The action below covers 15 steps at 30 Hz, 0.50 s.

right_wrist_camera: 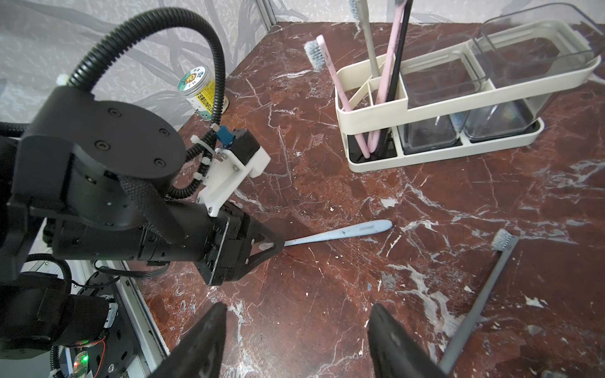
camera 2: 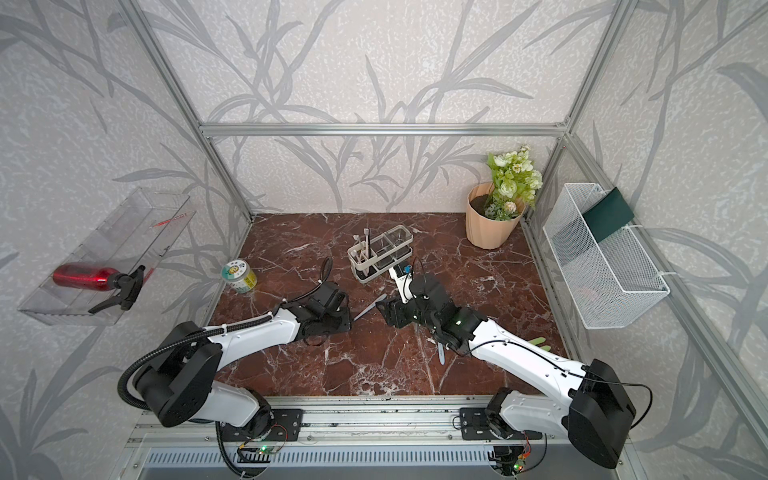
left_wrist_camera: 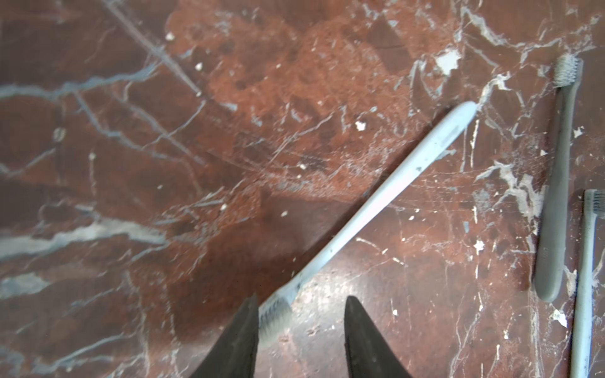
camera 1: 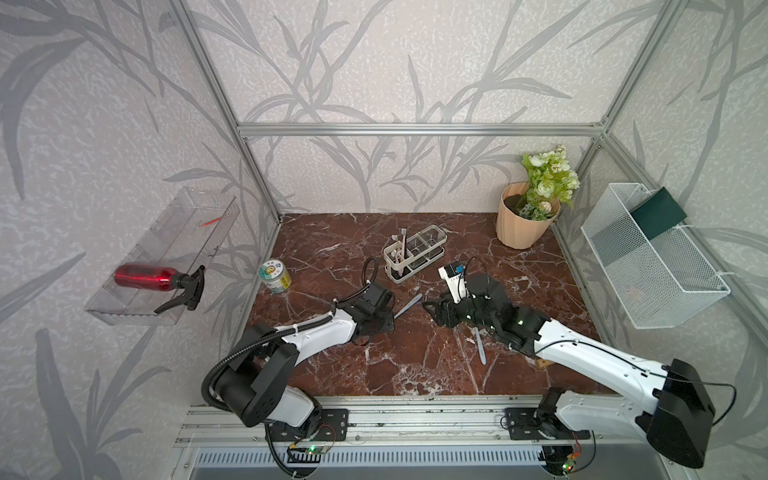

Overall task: Place the toothbrush into the toothbrush holder
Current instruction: Pick up the toothbrush from the center of the board.

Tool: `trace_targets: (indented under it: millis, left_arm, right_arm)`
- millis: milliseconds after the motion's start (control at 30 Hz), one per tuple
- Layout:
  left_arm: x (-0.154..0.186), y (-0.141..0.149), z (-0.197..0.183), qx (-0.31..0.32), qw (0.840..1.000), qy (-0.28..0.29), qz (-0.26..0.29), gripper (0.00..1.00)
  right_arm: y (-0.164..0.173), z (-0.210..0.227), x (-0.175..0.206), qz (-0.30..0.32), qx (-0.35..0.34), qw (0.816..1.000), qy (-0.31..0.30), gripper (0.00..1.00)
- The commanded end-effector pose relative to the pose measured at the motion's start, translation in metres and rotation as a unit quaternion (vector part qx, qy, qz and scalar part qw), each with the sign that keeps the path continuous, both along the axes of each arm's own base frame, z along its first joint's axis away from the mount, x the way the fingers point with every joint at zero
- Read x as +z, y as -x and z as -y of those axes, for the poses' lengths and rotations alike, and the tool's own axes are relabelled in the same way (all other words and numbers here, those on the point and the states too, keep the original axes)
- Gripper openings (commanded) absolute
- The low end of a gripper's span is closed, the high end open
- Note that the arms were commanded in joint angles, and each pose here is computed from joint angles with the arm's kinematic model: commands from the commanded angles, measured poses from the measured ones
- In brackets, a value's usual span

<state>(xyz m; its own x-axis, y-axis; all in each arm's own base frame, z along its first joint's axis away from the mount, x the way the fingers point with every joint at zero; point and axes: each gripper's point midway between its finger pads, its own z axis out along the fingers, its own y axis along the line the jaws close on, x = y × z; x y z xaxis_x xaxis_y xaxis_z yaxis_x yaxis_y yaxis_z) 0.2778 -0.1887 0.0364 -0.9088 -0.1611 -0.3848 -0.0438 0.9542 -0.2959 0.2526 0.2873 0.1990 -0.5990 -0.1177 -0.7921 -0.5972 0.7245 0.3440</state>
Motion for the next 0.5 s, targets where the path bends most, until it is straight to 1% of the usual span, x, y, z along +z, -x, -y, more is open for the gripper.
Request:
trace_targets:
  millis: [0, 100, 233, 367, 467]
  left_arm:
    - [-0.01, 0.004, 0.0, -0.032, 0.999, -0.027, -0.018, 0.43]
    - [-0.019, 0.006, -0.002, -0.04, 0.998, -0.042, -0.033, 0.41]
    - [-0.025, 0.012, 0.002, -0.046, 0.997, -0.034, -0.048, 0.35]
    - [-0.019, 0.016, 0.001, -0.045, 0.997, -0.033, -0.043, 0.36]
    - [-0.009, 0.02, 0.0, -0.05, 0.997, -0.039, -0.043, 0.42]
  right_arm:
    - [0.002, 0.002, 0.018, 0.021, -0.001, 1.0, -0.006, 0.69]
    - [0.003, 0.002, 0.019, 0.021, 0.0, 1.0, -0.007, 0.69]
    - [0.004, 0.003, 0.02, 0.021, -0.001, 1.0, -0.003, 0.69]
    - [0.004, 0.006, 0.021, 0.024, -0.003, 1.0, 0.0, 0.69]
    - [0.004, 0.007, 0.023, 0.027, -0.005, 1.0, 0.003, 0.69]
